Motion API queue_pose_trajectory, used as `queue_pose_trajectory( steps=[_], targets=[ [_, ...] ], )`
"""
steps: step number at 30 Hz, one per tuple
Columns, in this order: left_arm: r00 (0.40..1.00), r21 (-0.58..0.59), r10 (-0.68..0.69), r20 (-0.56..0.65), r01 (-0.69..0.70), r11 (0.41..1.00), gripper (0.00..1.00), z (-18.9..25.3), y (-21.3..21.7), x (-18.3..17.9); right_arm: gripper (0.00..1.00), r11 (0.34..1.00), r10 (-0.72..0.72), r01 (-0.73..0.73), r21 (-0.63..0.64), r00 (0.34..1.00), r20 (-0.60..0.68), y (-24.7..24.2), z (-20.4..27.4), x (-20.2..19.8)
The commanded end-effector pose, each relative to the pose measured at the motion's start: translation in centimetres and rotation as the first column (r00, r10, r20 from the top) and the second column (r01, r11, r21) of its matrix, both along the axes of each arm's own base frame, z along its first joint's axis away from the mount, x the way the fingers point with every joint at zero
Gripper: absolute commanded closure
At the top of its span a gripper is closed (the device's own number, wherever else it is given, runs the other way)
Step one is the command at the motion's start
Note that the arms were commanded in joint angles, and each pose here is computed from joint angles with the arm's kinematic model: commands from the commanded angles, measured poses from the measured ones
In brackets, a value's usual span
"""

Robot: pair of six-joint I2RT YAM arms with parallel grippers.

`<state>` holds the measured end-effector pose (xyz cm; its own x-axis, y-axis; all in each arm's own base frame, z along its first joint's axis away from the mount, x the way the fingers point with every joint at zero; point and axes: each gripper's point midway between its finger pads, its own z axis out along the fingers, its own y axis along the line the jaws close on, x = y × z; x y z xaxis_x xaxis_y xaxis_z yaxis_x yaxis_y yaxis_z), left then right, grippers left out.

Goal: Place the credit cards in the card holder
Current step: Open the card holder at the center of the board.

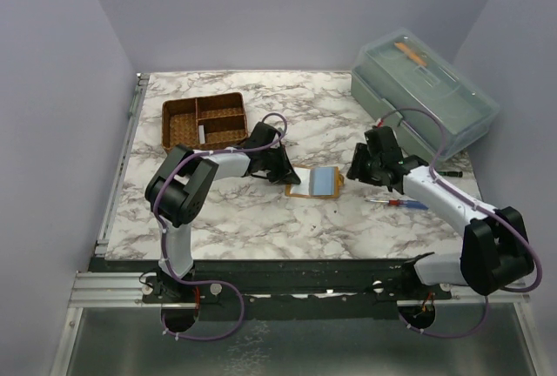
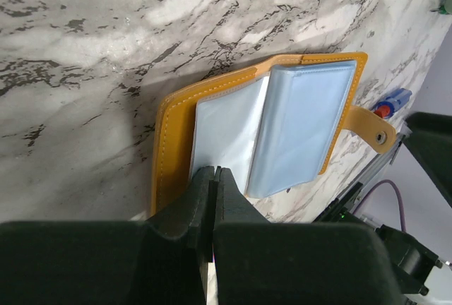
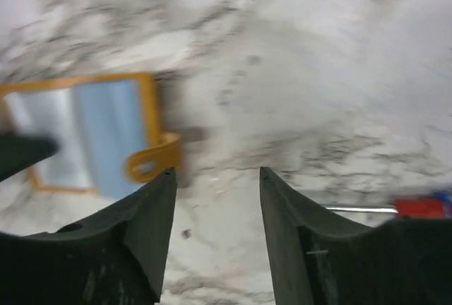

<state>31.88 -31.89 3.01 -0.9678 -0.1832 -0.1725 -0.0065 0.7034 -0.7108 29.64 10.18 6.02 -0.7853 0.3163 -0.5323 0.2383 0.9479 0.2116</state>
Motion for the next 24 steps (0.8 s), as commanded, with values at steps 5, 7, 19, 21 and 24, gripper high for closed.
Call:
queue_pose_trajectory(
  steps=[5, 7, 19, 21, 24],
  targets=[
    [0.999, 0.098, 0.012, -0.049, -0.007, 0.995, 1.0, -1.9, 1.6, -0.9, 0.54, 0.774, 0.471, -0.507, 0.379, 0.861, 0.19, 13.1, 5.8, 0.5],
    [0.999, 0.102, 0.013, -0.046, -0.008, 0.995, 1.0, -2.0, 1.6, -0.8, 0.56, 0.745, 0.472, -0.51, 0.429, 0.858, 0.201, 13.9, 5.5, 0.3],
    [0.999, 0.115, -0.01, -0.041, 0.014, 0.993, 1.0, -1.9, 1.3, -0.7, 0.67, 0.993, 0.115, -0.116, -0.005, 0.986, -0.119, 3.0, -5.3, -0.1],
    [0.998, 0.123, -0.011, -0.056, 0.018, 0.992, 1.0, -2.2, 1.4, -0.9, 0.67, 0.994, 0.088, -0.095, -0.049, 0.988, -0.123, 1.9, -5.9, -0.6],
    [0.996, 0.118, -0.008, -0.093, 0.019, 0.993, 1.0, -2.3, 1.3, -1.5, 0.67, 0.996, 0.069, -0.076, -0.046, 0.99, -0.123, 1.5, -6.3, -1.2]
  ],
)
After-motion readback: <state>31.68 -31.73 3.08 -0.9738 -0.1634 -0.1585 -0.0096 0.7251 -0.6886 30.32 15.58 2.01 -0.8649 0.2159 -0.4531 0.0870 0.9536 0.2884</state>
